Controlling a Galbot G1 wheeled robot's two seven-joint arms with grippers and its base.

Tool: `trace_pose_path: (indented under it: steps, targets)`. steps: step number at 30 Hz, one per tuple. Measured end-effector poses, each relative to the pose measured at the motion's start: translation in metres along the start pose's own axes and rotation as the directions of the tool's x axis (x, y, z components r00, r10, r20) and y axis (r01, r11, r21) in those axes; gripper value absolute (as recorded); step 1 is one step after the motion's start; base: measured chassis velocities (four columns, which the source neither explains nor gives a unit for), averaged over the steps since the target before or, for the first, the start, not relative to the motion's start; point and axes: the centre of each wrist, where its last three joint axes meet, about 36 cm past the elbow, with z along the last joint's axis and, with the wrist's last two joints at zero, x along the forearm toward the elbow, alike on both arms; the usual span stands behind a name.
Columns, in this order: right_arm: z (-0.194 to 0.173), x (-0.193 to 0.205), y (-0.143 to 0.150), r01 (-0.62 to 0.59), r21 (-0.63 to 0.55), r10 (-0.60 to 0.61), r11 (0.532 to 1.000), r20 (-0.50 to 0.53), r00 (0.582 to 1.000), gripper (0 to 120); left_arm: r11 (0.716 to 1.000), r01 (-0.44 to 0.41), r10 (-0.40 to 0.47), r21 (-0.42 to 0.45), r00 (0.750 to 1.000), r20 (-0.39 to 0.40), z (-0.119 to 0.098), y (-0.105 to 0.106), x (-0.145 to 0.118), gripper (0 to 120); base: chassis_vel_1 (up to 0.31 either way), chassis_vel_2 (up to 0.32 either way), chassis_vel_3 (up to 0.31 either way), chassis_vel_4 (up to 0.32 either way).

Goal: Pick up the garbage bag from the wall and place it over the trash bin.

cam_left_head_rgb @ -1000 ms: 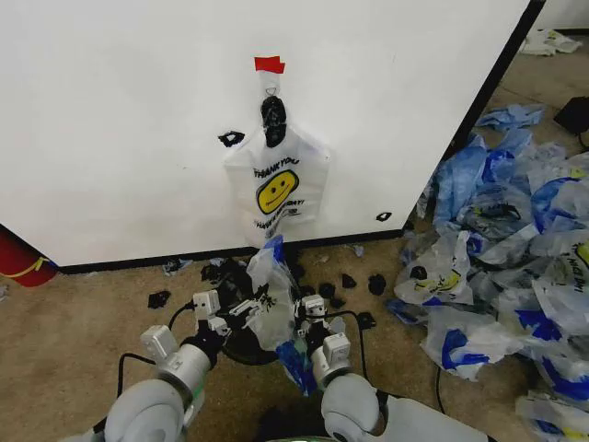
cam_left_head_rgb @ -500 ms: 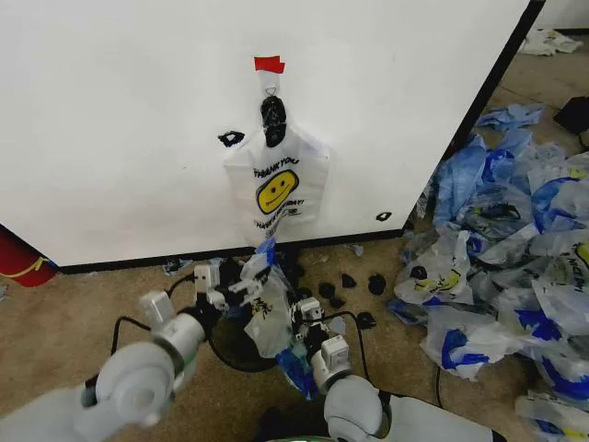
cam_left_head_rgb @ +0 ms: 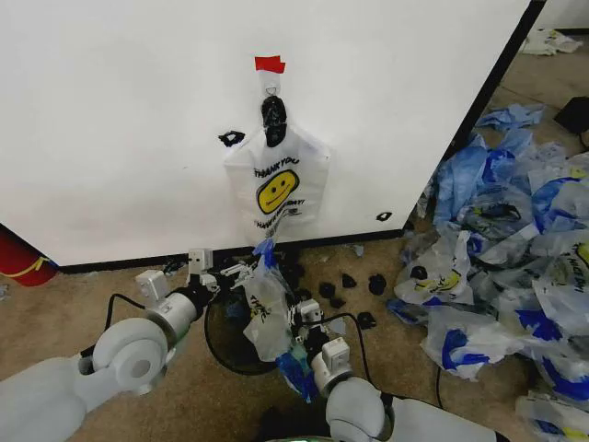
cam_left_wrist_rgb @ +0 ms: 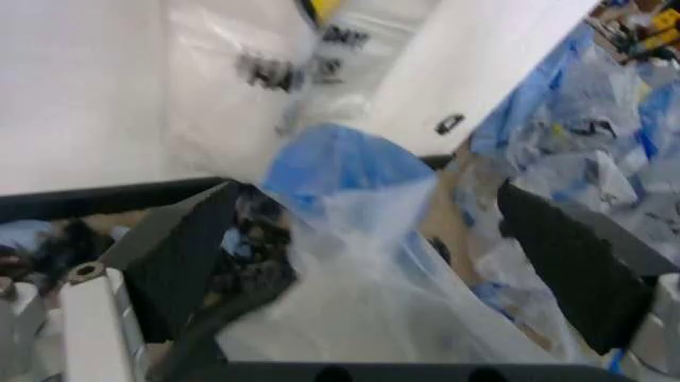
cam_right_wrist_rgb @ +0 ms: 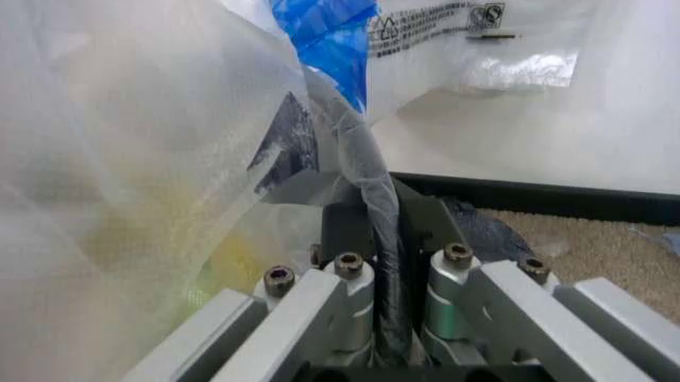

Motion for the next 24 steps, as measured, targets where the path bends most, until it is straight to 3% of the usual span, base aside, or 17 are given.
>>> trace_pose_path:
  steps: [14,24]
  targets:
    - [0.003,0.004,-0.002,-0.012,-0.005,0.013,1.000,0.008,1.000,1,0.999,-0.036,0.035,-0.026,0.999,-0.023,-0.001,-0.007,-0.020,93,0.000,0.000,0.000,0.000]
    - [0.002,0.001,-0.003,-0.019,-0.007,0.019,1.000,0.019,1.000,1,0.999,-0.027,0.027,-0.020,0.999,-0.028,0.006,-0.004,-0.022,58,0.000,0.000,0.000,0.000]
